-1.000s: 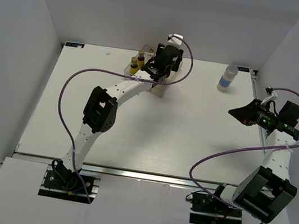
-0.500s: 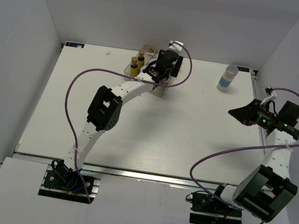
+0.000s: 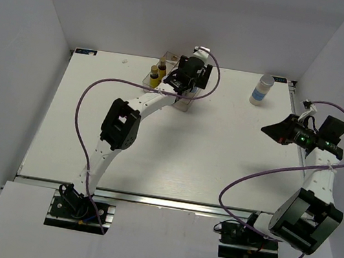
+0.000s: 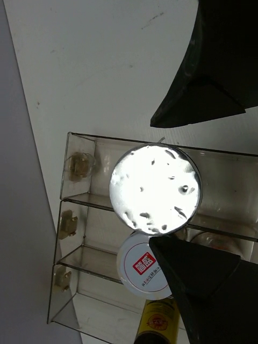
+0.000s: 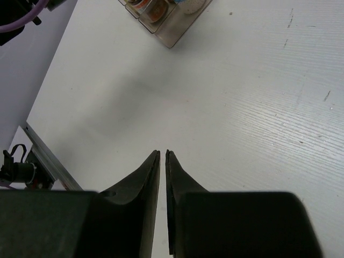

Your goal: Organize the condiment bottles

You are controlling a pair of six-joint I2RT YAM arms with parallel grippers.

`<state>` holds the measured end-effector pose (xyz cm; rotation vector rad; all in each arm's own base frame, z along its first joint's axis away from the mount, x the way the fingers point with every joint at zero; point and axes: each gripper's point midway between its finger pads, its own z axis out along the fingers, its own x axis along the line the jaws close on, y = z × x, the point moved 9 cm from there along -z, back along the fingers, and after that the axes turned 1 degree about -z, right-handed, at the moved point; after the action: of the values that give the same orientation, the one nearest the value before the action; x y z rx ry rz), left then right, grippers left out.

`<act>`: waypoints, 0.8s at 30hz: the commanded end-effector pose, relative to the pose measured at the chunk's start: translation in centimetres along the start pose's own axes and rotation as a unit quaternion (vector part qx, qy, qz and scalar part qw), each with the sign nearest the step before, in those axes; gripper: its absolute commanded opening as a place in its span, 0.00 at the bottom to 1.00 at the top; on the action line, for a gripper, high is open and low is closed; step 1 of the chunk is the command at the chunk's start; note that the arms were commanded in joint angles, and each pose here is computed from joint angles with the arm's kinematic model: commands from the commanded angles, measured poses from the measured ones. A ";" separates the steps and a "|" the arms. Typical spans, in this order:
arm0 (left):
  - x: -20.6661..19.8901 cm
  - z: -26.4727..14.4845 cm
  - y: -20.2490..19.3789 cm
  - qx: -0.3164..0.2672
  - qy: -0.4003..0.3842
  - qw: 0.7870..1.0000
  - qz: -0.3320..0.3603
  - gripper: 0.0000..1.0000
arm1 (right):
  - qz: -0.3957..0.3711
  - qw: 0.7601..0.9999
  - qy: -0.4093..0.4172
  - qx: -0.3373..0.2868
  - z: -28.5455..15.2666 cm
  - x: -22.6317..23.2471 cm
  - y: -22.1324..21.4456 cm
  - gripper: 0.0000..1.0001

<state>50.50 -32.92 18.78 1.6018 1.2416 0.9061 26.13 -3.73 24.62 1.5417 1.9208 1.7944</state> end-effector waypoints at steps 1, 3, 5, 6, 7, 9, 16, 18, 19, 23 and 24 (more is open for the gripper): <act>0.1 -1.4 5.0 -0.060 -0.023 0.998 -0.023 0.92 | -0.019 1.000 0.001 -0.002 0.2 -0.3 0.1 0.15; 0.0 -1.8 5.7 -0.064 -0.031 0.997 -0.025 0.94 | -0.019 1.000 0.000 0.000 0.2 -0.4 0.1 0.18; 0.0 -2.2 6.2 -0.065 -0.036 0.997 -0.025 0.94 | -0.027 1.000 0.000 0.002 0.2 -0.4 0.1 0.20; 0.0 -2.5 6.6 -0.067 -0.040 0.997 -0.026 0.94 | -0.028 1.000 -0.001 0.005 0.1 -0.4 0.1 0.22; 0.1 -3.3 7.8 -0.077 -0.047 0.996 -0.030 0.94 | -0.037 0.999 -0.007 0.005 0.1 -0.5 0.4 0.24; 0.2 -4.5 9.2 -0.085 -0.055 0.994 -0.033 0.93 | -0.079 0.997 -0.016 0.011 0.2 -0.6 0.5 0.30; 3.3 -16.1 16.5 -0.138 -0.095 0.985 -0.039 0.37 | -0.222 0.961 -0.153 0.065 3.0 -2.1 1.0 0.51; 4.3 -17.7 13.5 -0.100 -0.095 0.990 -0.025 0.12 | -0.229 0.958 -0.157 0.072 3.8 -2.2 1.1 0.57; 5.5 -21.2 14.7 -0.124 -0.098 0.987 -0.030 0.09 | -0.222 0.958 -0.165 0.076 4.1 -2.2 1.1 0.60; 8.6 -27.0 10.2 -0.105 -0.081 0.991 -0.023 0.23 | -0.190 0.957 -0.211 0.053 5.2 -3.6 2.2 0.71; 9.3 -27.2 6.7 -0.070 -0.065 0.995 -0.015 0.46 | -0.184 0.953 -0.234 0.046 5.2 -4.1 2.3 0.77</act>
<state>32.39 -21.13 38.71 1.4138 1.0111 0.8336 30.60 -2.10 21.09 1.3445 2.0821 1.1833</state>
